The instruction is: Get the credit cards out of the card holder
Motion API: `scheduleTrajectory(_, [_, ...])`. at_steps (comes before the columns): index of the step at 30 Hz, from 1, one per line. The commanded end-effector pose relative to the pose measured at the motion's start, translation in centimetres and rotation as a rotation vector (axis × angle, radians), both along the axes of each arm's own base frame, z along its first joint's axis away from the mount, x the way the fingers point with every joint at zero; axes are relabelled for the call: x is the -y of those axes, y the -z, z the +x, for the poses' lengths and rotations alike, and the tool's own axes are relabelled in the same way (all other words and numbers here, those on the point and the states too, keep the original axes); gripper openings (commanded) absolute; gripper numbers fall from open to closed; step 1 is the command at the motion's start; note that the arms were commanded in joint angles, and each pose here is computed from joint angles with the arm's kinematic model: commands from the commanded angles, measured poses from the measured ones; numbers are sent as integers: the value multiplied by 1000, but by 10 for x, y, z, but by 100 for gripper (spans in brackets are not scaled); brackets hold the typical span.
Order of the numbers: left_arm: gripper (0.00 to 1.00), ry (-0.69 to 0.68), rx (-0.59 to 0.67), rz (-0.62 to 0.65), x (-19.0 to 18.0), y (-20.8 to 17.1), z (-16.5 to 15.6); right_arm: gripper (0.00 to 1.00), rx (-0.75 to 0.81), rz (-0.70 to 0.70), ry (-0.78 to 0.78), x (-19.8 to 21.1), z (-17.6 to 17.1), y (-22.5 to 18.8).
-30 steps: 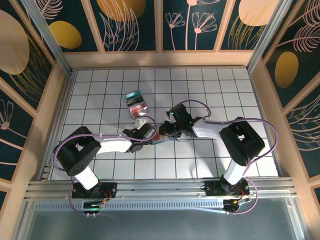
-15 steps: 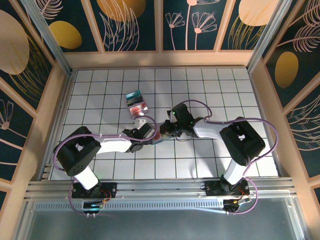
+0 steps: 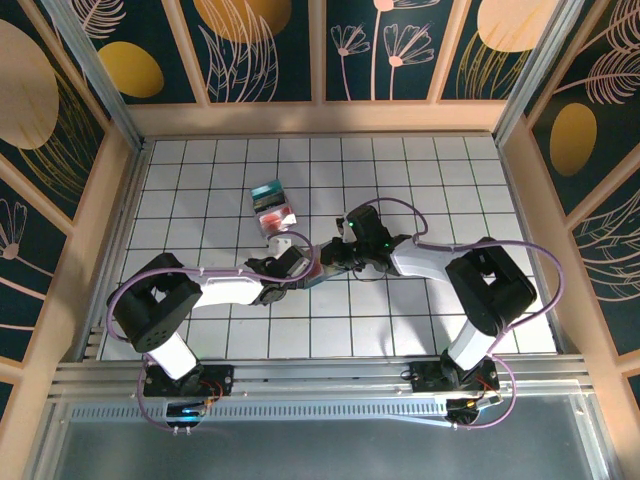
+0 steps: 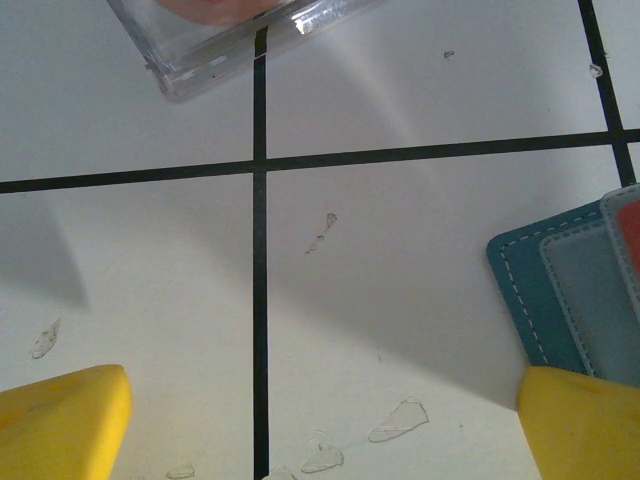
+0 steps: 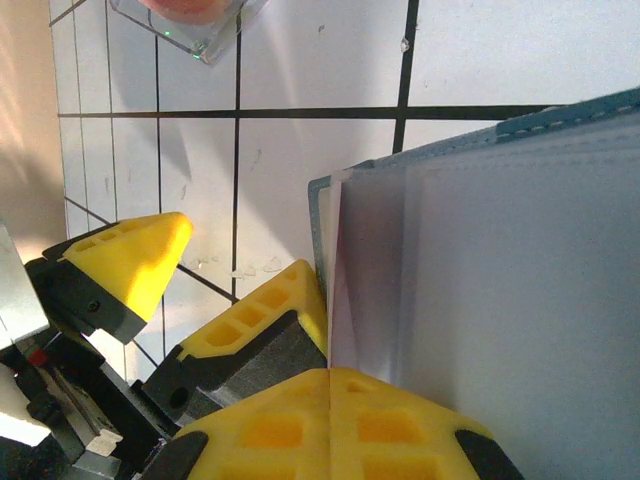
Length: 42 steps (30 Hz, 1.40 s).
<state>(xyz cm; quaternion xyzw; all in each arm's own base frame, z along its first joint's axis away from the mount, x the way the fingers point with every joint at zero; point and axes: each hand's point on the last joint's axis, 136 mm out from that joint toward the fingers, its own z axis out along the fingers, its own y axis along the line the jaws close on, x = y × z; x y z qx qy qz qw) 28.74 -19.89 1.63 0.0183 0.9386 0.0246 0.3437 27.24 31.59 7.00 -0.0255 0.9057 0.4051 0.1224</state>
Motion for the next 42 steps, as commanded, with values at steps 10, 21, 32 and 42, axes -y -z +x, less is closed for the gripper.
scheduleTrajectory(10, [99, -4, -70, 106, -20, 19, -15, 10, 30, 36, -3, 0, 2, -13])
scheduleTrajectory(21, [99, -4, -71, 108, -21, 19, -15, 13, 25, 33, 3, 1, 3, -11])
scheduleTrajectory(32, [99, -1, -70, 106, -19, 17, -14, 11, 19, 51, 2, -3, 5, -12])
scheduleTrajectory(42, [99, 0, -73, 110, -18, 18, -13, 8, 18, 41, 43, 14, 10, -12])
